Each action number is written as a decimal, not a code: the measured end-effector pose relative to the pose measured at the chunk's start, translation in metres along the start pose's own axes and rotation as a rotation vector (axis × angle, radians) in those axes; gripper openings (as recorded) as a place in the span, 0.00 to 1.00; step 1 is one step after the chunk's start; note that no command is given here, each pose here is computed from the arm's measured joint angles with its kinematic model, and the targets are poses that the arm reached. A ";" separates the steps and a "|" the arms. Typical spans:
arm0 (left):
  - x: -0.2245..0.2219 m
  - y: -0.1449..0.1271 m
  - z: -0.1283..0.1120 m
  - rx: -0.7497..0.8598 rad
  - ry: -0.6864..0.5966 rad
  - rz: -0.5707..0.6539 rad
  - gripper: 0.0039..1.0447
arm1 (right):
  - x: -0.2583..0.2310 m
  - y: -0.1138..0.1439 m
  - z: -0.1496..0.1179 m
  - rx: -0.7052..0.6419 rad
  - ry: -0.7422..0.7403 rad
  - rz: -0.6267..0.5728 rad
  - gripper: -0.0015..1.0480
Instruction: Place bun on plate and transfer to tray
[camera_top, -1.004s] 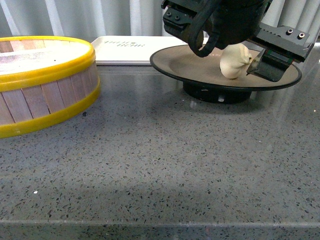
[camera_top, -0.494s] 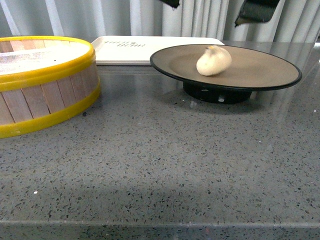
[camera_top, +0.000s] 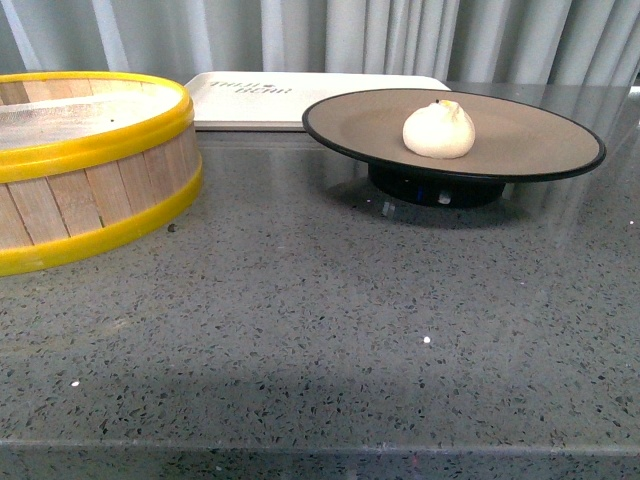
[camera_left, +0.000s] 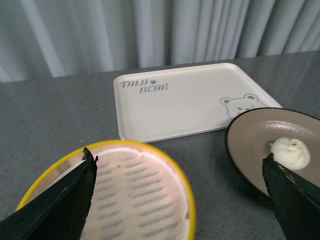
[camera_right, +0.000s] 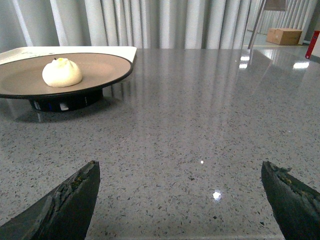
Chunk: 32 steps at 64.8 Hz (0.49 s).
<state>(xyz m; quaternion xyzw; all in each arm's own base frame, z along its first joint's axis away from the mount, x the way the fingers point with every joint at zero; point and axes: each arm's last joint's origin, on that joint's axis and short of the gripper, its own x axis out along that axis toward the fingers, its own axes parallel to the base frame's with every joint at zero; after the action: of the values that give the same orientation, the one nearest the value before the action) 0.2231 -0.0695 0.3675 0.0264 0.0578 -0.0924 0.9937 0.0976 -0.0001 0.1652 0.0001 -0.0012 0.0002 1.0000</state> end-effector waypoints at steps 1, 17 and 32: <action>-0.004 0.005 -0.004 -0.004 0.002 0.010 0.94 | 0.000 0.000 0.000 0.000 0.000 0.000 0.92; -0.054 0.054 -0.085 -0.045 -0.142 0.192 0.52 | 0.000 0.000 0.000 0.000 0.000 0.000 0.92; -0.067 0.049 -0.141 -0.053 -0.105 0.181 0.11 | 0.000 0.000 0.000 0.000 0.000 -0.003 0.92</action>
<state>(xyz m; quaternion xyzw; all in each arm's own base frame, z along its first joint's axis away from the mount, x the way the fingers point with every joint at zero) 0.1513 -0.0004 0.2373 0.0005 0.0056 -0.0017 1.0000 0.0976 -0.0001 0.1652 0.0001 -0.0012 -0.0013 1.0000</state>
